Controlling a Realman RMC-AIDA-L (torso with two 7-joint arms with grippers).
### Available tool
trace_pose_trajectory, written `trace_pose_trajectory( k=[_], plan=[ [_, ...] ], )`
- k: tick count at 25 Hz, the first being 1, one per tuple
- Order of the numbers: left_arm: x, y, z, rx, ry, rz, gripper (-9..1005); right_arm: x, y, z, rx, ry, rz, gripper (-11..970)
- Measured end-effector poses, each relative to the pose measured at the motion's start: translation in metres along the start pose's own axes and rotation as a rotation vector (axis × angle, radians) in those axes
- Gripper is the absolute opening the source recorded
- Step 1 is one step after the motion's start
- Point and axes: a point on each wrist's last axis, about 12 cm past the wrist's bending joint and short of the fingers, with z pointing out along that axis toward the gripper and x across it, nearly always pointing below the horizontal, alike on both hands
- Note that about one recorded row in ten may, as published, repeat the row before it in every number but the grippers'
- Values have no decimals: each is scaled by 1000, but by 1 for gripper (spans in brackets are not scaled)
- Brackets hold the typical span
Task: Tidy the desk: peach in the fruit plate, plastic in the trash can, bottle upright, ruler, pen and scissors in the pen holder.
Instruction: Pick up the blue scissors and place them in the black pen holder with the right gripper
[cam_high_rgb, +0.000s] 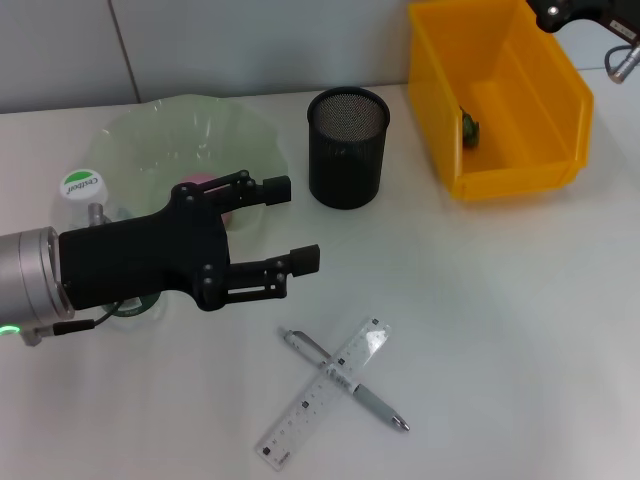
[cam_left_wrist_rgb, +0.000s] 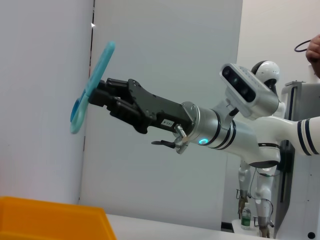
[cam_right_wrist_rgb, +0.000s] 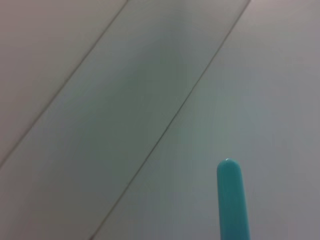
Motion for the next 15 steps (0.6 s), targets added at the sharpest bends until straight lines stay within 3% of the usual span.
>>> trace_pose_trajectory(
  k=[1, 8, 9, 10, 11, 12, 14, 15],
  plan=[
    [0, 0, 0, 0, 0, -1, 815, 1, 0, 2, 0, 16, -67, 221],
    [-1, 0, 0, -1, -1, -5, 814, 5, 5, 6, -15, 45, -271, 221],
    [0, 0, -1, -5, -2, -7, 814, 7, 6, 8, -22, 62, -356, 221],
    [0, 0, -1, -5, -2, -7, 814, 7, 6, 8, -22, 62, -356, 221],
    [0, 0, -2, -6, -2, -8, 814, 9, 8, 10, -31, 75, -439, 221],
    [0, 0, -2, -8, -2, -8, 814, 9, 8, 10, -31, 75, -439, 221],
    [0, 0, -3, -12, -3, -8, 815, 12, 12, 10, -39, 86, -556, 221],
    [0, 0, -3, -12, -3, -8, 815, 12, 12, 10, -39, 86, -556, 221]
  ],
)
